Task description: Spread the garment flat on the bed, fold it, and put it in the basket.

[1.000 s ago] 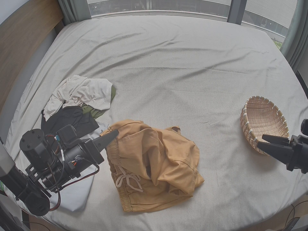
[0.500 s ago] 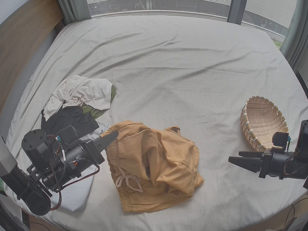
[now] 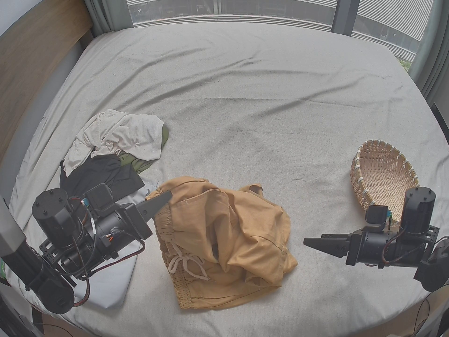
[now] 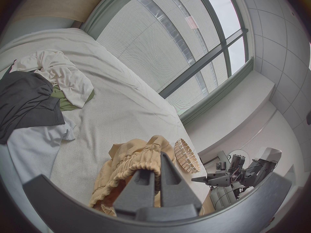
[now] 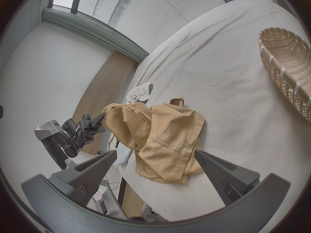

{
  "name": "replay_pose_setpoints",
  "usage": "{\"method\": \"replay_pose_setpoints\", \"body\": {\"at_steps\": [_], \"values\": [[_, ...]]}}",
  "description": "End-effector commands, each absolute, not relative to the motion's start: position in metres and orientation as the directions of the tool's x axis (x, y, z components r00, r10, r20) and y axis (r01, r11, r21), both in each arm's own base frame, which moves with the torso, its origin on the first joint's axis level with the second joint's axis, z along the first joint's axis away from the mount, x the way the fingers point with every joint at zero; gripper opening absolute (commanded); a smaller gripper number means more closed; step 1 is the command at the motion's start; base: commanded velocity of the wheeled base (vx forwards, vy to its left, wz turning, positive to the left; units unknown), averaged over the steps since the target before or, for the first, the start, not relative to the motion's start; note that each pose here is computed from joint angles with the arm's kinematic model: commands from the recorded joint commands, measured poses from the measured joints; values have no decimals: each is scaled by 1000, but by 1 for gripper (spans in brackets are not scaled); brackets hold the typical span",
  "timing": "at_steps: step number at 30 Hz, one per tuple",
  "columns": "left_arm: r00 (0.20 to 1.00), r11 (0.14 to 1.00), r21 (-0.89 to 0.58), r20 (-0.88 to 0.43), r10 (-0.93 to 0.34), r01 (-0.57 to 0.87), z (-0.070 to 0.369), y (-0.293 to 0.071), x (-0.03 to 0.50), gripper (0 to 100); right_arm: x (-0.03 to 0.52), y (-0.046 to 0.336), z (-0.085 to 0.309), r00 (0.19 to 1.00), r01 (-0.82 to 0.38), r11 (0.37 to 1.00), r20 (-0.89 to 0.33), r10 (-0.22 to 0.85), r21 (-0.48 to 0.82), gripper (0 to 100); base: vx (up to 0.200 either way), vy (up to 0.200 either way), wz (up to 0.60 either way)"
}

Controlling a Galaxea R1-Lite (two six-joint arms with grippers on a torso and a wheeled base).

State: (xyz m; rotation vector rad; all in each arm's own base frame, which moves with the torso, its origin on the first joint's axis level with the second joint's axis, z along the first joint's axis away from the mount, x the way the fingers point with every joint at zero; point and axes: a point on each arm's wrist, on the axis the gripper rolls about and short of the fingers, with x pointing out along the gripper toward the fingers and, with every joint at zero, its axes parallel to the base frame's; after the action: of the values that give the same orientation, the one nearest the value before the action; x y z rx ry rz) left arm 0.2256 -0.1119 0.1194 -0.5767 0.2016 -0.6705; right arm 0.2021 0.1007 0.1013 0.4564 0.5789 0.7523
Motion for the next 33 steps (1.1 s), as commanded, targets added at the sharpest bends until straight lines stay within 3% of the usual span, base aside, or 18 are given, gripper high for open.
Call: {"method": "replay_pose_setpoints", "body": {"at_steps": [1,10,33], "values": [[771,635,-565,1,-637,526,118,-112,226,0,214,111,73,556,-456,653,-380,739,604,100,0,0,0],[772,635,-564,7,-636,528,120,-112,226,0,227,127,44,565,-420,693,-429,705,586,100,0,0,0],[774,635,-561,15,-633,531,122,-111,226,0,255,151,16,560,-438,684,-418,715,583,100,0,0,0]]}}
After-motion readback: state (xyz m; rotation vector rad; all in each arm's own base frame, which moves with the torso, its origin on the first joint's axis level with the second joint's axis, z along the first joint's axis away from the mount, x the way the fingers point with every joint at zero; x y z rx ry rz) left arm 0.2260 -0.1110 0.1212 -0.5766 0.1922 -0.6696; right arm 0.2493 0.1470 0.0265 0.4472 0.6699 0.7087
